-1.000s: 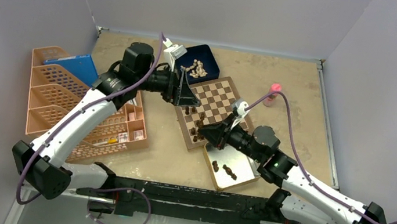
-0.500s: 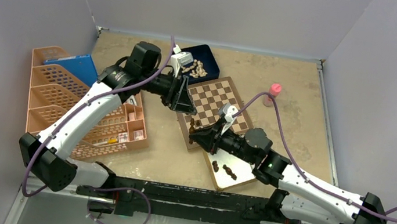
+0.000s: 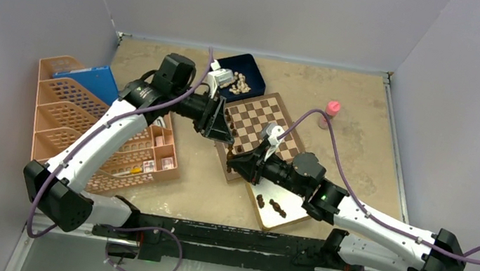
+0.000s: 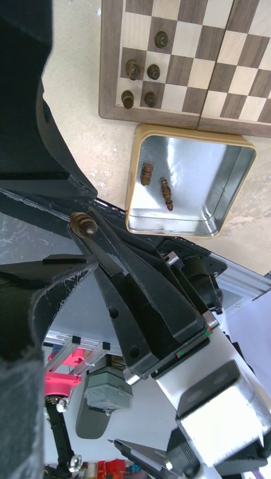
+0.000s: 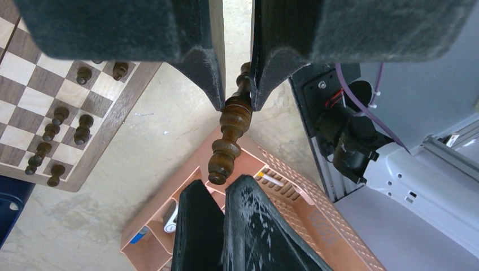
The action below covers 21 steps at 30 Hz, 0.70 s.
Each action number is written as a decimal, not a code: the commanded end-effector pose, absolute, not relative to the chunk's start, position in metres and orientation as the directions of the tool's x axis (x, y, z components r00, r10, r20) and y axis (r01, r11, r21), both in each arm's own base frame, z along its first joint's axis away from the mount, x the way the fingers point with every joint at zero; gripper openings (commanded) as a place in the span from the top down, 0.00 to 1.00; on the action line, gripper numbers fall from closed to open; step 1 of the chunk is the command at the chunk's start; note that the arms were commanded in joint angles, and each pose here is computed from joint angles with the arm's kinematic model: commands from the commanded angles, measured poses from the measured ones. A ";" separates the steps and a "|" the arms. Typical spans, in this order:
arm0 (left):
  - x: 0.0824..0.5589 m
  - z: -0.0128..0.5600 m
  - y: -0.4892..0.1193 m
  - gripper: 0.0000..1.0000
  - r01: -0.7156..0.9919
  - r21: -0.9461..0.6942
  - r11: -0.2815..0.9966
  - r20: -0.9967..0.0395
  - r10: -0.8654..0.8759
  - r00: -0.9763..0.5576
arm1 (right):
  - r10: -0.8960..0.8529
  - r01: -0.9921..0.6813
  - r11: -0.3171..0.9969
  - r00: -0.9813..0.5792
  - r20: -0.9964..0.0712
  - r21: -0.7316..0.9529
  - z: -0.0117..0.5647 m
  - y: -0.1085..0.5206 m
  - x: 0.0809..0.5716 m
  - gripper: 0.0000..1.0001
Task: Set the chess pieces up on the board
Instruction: Place the chess piece on the chessboard.
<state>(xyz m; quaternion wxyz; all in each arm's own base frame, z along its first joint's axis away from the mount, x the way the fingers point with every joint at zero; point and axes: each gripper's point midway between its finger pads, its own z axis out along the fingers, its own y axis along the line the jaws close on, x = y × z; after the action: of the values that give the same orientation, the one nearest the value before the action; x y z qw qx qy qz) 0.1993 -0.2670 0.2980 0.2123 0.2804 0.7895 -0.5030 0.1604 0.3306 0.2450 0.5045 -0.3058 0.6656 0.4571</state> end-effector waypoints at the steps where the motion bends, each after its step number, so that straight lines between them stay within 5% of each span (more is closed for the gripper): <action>1: 0.196 0.294 -0.266 0.62 0.667 -0.678 0.307 -0.619 0.250 -0.744 | 0.152 -0.893 0.355 -0.238 -0.959 0.278 0.289 0.337 0.161 1.00; 21: 0.194 0.286 -0.269 0.78 0.659 -0.698 0.281 -0.600 0.274 -0.752 | 0.124 -0.900 0.325 -0.265 -0.956 0.292 0.275 0.341 0.155 0.99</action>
<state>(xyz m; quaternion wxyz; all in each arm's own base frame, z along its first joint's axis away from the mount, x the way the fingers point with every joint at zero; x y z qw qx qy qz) 0.1947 -0.2682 0.2823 0.1769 0.2793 0.7943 -0.5097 0.1580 0.3324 0.2456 0.5009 -0.3094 0.6626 0.4630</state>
